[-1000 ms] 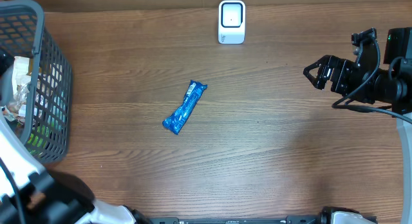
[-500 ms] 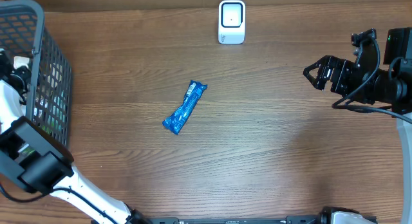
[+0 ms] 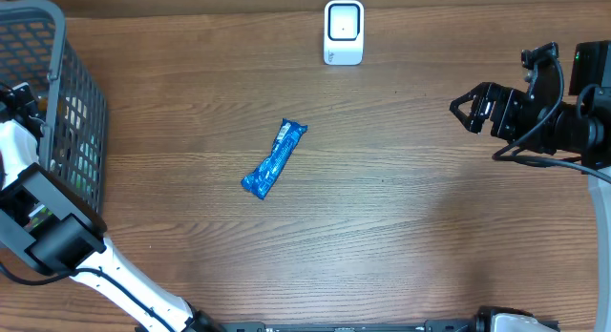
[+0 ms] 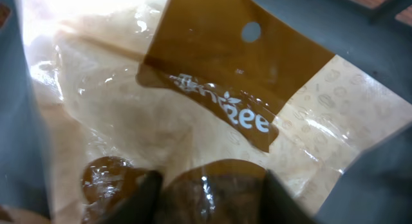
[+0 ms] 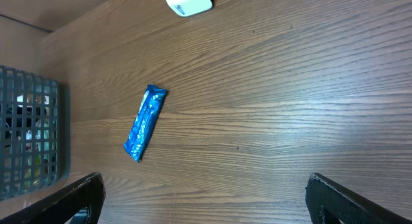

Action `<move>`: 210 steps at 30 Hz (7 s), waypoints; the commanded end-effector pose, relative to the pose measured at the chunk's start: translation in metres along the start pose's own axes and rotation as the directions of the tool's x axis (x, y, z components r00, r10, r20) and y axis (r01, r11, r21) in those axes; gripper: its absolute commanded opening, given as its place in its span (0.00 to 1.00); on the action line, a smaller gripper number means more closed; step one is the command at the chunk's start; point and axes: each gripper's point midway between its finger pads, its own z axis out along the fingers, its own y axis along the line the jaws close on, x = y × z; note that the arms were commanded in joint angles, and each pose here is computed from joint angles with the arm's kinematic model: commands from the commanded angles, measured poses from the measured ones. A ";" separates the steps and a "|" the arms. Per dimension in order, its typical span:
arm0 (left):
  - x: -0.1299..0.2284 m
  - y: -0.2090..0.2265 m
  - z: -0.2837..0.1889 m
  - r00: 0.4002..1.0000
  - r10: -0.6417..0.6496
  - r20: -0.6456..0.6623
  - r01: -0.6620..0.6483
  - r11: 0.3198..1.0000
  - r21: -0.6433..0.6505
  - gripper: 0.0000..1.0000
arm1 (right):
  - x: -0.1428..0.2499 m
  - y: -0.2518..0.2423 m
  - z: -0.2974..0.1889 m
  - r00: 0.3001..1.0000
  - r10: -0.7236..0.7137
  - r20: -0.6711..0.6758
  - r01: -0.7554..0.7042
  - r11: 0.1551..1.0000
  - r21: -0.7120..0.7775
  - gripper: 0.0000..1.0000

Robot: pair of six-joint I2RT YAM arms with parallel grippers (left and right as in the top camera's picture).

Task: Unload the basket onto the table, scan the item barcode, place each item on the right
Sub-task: 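Return the left gripper into the basket and grasp the brown Pantree bag, then carry the brown bag out and drop it beside the blue bar, then reach the left gripper into the basket and grasp the light green packet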

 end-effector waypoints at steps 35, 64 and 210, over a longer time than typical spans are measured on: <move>-0.068 -0.007 -0.129 0.997 -0.083 -0.012 0.083 0.996 0.034 1.00 | -0.010 0.006 -0.004 0.999 -0.029 0.038 0.029 1.000 -0.008 1.00; 0.089 -0.008 0.036 0.837 -0.134 -0.531 0.157 0.988 -0.002 0.04 | -0.012 -0.002 0.012 1.000 -0.005 -0.003 0.005 1.000 -0.001 1.00; 0.058 -0.052 -0.035 0.864 0.022 -0.503 0.133 0.954 0.270 0.75 | -0.041 0.021 -0.026 0.989 -0.094 0.116 0.094 0.996 0.005 1.00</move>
